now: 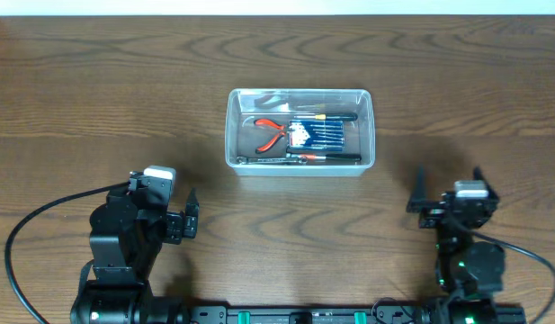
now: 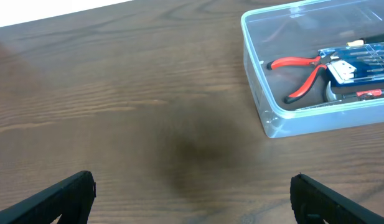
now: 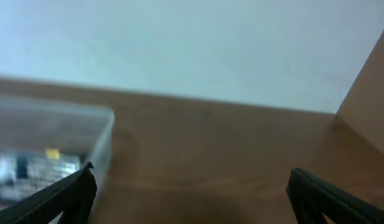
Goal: Pack container
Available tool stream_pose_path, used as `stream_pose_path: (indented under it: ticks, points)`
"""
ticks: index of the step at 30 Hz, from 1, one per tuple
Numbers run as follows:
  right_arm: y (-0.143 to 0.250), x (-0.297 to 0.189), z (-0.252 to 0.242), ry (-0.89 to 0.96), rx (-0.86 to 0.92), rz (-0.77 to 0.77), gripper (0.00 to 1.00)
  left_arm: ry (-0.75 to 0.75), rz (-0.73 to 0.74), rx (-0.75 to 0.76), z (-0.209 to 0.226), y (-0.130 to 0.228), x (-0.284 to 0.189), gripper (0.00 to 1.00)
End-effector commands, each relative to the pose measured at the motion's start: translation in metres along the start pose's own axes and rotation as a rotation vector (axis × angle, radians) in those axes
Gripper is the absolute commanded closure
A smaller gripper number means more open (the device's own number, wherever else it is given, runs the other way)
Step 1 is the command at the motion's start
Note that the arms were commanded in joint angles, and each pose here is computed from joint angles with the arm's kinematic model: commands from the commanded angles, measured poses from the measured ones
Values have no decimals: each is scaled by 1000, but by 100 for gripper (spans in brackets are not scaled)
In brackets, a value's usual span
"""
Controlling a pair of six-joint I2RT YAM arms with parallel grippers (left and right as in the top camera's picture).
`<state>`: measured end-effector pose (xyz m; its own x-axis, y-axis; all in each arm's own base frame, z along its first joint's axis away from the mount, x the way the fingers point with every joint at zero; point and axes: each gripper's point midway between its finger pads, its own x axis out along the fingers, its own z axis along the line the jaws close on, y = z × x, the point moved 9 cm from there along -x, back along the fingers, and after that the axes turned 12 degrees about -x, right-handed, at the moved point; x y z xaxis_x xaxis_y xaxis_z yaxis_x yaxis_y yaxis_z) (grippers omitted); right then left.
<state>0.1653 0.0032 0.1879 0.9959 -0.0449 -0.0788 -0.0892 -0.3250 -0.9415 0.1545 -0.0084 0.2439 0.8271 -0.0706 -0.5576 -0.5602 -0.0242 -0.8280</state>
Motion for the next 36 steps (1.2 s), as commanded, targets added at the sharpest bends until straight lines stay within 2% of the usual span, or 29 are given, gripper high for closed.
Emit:
stream_pose_path:
  ticks: [1,4,10,13,36]
  points:
    - [13,-1,3,9,-49,-8,1,-4,-1,-6,0,0,0,2]
    - [30,-4,9,-20,-55,37,1,-4,-2,-6,0,0,0,2]
    - [24,-7,9,-46,-47,-21,1,-4,-1,-6,0,0,0,2]
    - [23,-7,9,-48,14,-25,1,-4,-2,-6,0,0,0,2]
    - [23,-7,9,-49,13,-25,1,-4,-2,-6,0,0,0,2]
